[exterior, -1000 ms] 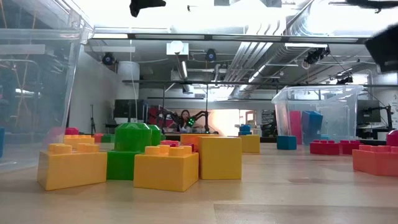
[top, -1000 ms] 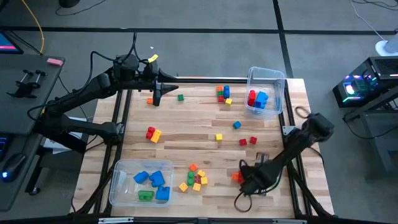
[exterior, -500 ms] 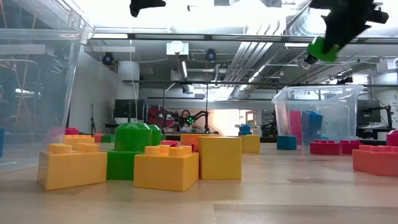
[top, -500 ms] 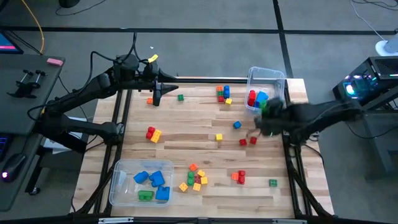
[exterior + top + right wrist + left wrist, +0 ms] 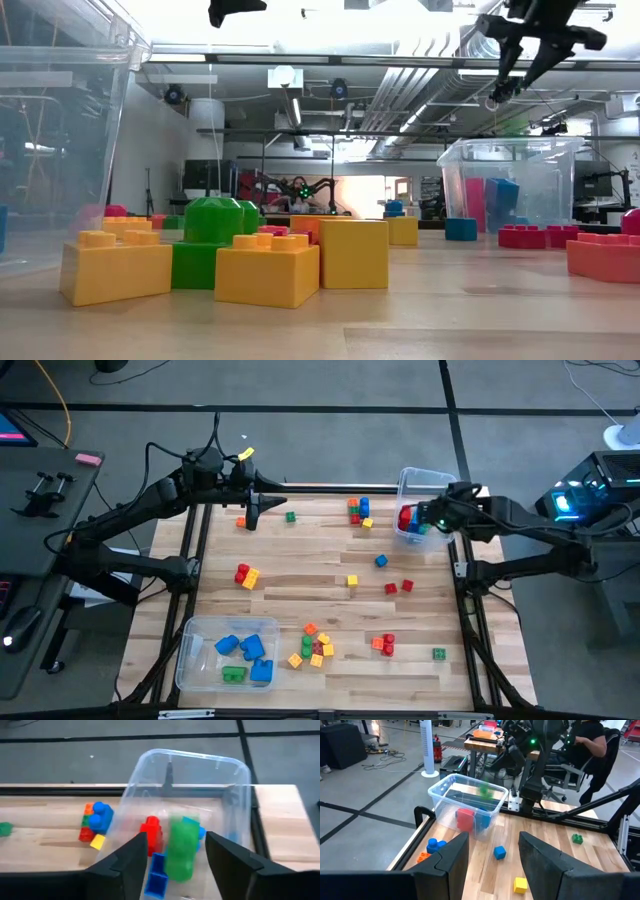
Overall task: Sort blocks by size
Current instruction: Put the large green game piece into the right transparent bin, then put the large red game piece into the right transparent bin
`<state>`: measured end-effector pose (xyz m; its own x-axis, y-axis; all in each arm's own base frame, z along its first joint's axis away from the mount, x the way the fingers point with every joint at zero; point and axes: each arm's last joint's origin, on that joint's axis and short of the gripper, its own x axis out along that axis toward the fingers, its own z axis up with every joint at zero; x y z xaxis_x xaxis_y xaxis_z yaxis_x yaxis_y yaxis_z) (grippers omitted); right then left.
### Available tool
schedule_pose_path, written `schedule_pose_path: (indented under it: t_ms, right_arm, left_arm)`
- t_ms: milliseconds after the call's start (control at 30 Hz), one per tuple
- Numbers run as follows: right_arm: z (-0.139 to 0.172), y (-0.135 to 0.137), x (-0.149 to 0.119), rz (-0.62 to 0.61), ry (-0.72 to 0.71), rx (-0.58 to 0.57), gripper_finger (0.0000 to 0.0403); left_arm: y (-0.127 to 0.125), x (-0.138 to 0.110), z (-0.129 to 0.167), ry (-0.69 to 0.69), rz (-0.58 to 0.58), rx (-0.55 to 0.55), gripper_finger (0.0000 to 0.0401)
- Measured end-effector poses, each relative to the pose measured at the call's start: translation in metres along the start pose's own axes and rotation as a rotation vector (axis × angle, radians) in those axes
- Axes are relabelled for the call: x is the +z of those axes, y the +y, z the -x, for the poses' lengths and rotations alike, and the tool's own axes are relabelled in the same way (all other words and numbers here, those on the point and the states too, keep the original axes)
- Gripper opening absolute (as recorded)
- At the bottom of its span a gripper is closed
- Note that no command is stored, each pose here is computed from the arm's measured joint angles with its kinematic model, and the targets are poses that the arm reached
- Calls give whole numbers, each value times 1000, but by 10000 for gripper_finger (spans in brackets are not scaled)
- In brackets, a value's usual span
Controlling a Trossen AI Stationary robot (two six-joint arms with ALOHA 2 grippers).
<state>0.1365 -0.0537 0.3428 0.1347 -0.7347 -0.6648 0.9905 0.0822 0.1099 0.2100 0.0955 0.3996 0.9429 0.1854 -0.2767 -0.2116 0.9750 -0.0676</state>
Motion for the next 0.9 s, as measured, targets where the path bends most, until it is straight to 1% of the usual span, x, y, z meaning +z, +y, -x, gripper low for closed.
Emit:
schedule_pose_path:
  t_ms: [100,167,200,267,333,400,467,500,567,633,733,800,900]
  right_arm:
    - [-1,3,4,-19,-5,30,214]
    - [-1,6,4,-42,24,80,215]
    - [0,9,4,-33,48,122,216]
    - [3,19,3,25,113,246,216]
    - [7,31,-1,87,191,396,216]
    - [14,44,-8,131,275,550,216]
    - [22,58,-18,175,360,677,216]
    - [25,65,-24,192,411,723,216]
    - [32,79,-42,231,528,776,216]
    - [37,92,-64,271,658,780,216]
    - [43,108,-102,326,849,725,217]
    - [44,117,-127,332,966,635,217]
    - [41,122,-161,288,1066,421,217]
  left_arm:
    - [0,0,0,1,2,0,161]
    - [0,0,0,3,4,0,161]
    - [0,-1,0,6,4,0,161]
    - [0,-2,0,18,7,0,161]
    - [0,-3,0,26,9,0,161]
    - [0,-3,0,29,10,0,161]
    - [0,-3,0,28,10,0,161]
    - [0,-3,0,28,10,0,161]
    - [0,-3,0,28,10,0,161]
    - [0,-3,0,28,10,0,161]
    - [0,-3,0,28,9,0,161]
    - [0,-3,0,28,9,0,161]
    - [0,-3,0,28,8,0,161]
